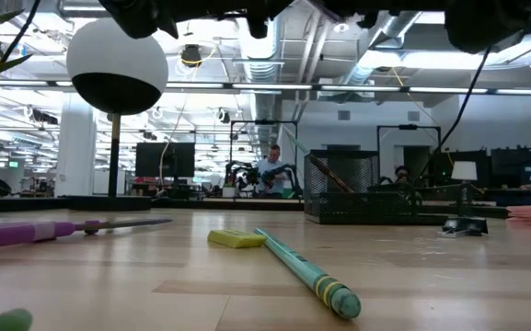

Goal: Pick and place office supplies into organizer
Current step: Put the violet pen into the black desk organizer

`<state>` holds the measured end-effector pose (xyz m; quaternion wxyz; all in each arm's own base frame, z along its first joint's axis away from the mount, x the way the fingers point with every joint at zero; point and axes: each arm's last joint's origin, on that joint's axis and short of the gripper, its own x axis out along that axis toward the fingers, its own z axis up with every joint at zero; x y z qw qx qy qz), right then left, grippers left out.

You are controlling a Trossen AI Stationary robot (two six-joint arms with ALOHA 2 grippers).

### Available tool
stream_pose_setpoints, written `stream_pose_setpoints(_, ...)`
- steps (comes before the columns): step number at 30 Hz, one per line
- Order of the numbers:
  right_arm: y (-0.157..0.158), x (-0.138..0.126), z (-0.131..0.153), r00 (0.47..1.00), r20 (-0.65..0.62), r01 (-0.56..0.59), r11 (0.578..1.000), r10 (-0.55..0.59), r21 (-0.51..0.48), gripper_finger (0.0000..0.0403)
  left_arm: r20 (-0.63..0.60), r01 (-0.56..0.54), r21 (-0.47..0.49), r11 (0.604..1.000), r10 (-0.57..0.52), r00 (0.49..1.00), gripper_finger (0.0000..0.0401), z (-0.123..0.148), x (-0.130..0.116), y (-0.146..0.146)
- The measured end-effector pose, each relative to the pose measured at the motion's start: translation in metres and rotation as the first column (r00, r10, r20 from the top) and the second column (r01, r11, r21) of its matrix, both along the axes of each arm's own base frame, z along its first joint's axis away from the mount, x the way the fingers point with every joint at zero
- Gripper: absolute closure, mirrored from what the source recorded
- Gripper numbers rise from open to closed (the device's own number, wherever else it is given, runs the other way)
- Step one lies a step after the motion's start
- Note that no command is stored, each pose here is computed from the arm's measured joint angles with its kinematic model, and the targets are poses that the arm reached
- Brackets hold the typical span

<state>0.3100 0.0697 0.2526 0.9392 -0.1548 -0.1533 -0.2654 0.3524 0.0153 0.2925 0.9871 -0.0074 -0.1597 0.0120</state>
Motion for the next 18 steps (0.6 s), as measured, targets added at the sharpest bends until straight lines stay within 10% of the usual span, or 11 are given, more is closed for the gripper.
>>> stream_pose_setpoints(18,0.0031,-0.0035,0.0041,0.999,0.032,0.013,1.0,-0.013,-0.011,0.0373,0.049,0.032,0.011,0.999,-0.032,0.998,0.0309,0.0044,-0.0017,-0.001)
